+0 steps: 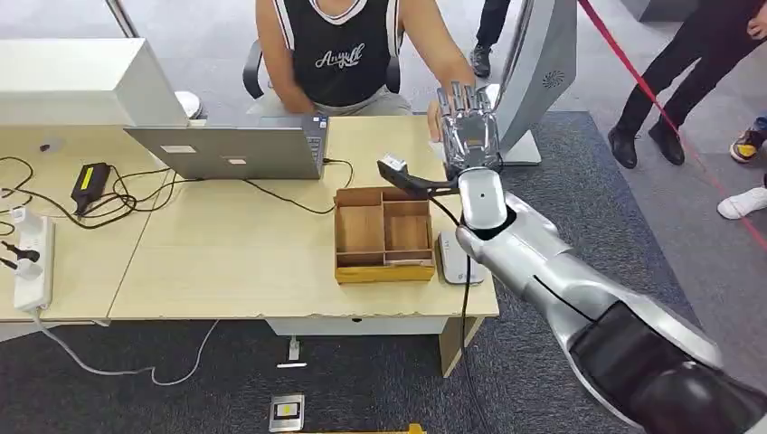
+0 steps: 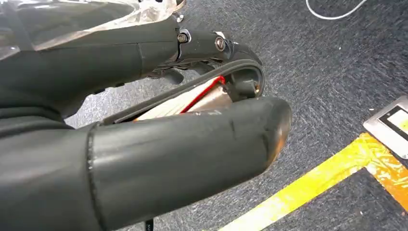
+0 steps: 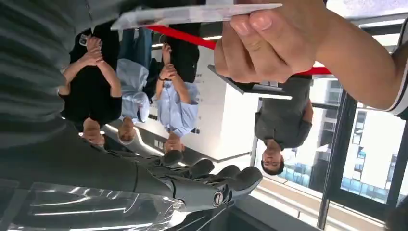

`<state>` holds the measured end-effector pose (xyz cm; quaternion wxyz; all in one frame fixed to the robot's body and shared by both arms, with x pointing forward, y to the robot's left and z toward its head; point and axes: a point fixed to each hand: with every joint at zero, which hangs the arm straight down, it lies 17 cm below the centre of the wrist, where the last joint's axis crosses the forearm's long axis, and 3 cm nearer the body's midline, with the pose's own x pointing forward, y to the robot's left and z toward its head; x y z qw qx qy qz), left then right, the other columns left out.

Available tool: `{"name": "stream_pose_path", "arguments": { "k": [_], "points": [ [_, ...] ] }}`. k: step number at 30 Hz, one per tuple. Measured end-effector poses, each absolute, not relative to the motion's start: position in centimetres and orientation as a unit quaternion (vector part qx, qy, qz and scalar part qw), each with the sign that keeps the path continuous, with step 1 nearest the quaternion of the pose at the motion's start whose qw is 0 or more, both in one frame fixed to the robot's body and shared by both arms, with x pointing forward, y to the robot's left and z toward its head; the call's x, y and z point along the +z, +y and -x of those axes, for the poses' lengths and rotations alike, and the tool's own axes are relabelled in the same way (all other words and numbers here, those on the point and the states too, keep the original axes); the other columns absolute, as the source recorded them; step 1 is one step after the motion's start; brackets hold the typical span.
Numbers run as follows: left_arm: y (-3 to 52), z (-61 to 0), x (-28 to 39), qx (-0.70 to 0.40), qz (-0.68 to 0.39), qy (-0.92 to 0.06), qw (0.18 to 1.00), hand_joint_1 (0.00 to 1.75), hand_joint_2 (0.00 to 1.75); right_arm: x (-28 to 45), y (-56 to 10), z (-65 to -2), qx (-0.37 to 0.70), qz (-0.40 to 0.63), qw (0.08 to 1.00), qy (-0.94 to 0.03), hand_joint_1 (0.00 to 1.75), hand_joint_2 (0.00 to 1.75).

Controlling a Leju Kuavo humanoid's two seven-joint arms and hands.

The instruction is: Pass the card to the sensor for recognition and then transmit it.

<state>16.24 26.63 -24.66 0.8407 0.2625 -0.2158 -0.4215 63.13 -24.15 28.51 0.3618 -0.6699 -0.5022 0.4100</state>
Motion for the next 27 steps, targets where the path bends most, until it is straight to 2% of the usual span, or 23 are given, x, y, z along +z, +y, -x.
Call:
{"name": "stream_pose_path", "arguments": {
  "k": [27],
  "points": [
    [26.5,-16.3,-24.7,-0.418,-0.259,-0.219,0.843,0.00,0.00,28.5,-22.7,-63.5,0.425,0.656,0.353,-0.514,1.75,1.75]
  ]
}}
